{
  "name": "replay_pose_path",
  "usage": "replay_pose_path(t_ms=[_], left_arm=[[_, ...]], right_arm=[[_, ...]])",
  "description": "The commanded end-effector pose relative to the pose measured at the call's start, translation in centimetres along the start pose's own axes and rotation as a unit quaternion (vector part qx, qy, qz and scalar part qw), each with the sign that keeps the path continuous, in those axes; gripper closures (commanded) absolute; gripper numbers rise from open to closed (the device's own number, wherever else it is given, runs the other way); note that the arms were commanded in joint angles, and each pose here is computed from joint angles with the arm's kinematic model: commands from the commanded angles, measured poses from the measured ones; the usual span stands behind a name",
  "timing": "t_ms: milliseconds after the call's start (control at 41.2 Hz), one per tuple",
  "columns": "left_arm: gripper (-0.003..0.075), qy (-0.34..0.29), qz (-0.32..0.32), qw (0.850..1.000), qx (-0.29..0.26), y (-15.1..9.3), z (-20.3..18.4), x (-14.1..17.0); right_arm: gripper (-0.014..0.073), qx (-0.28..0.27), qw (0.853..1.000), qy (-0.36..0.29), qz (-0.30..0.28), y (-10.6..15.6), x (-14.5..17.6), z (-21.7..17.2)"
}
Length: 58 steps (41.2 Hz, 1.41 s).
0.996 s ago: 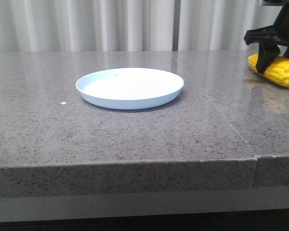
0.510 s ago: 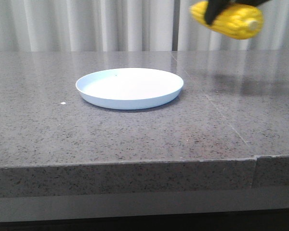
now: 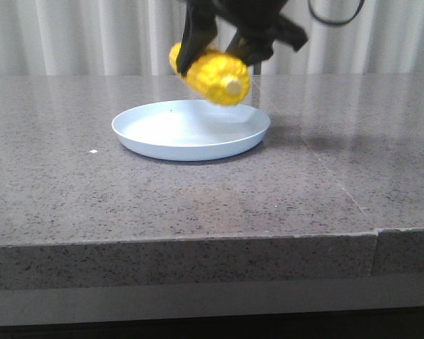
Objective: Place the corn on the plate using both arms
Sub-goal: 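Carry the corn with the right gripper and lower it onto the plate, then open the right gripper and lift it away from the corn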
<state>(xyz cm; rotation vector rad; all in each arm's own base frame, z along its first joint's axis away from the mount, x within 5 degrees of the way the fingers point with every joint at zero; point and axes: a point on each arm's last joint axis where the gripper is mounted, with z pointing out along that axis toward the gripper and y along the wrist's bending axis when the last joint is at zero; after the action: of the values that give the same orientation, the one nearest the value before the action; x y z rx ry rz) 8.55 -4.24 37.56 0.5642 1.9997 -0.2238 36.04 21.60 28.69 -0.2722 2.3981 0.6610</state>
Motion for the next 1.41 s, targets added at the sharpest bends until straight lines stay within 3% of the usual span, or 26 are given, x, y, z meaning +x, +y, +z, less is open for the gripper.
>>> replay_pose_path(t_ms=[0,73,291,486,802,1093,1385], left_arm=[[0.028,-0.047,-0.005,0.999,0.001,0.0,-0.5,-1.3],[0.028,-0.047,-0.005,0.999,0.001,0.0,-0.5,-1.3],[0.028,-0.047,-0.005,0.999,0.001,0.0,-0.5,-1.3],[0.028,-0.047,-0.005,0.999,0.001,0.0,-0.5,-1.3],[0.028,-0.047,-0.005,0.999,0.001,0.0,-0.5,-1.3],[0.028,-0.047,-0.005,0.999,0.001,0.0,-0.5,-1.3],[0.028,-0.05,-0.005,0.999,0.0,0.0,-0.5,-1.3]], right_arm=[[0.0295,-0.021,0.998,-0.057,0.011,0.9,-1.7,-1.4],[0.0244,-0.018,0.998,-0.051,0.013,0.7,-1.5,-0.6],[-0.0022,-0.018,0.998,-0.05,0.013,0.6,-1.5,-0.6],[0.0001,-0.019,0.997,-0.076,-0.016,1.4,-2.2,-3.2],[0.0001,0.055,0.985,-0.058,-0.154,2.4,-1.3,-14.0],[0.0001,0.08,0.972,-0.109,-0.19,1.9,4.7,-24.0],[0.0001,0.074,0.97,-0.132,-0.192,0.2,12.4,-29.0]])
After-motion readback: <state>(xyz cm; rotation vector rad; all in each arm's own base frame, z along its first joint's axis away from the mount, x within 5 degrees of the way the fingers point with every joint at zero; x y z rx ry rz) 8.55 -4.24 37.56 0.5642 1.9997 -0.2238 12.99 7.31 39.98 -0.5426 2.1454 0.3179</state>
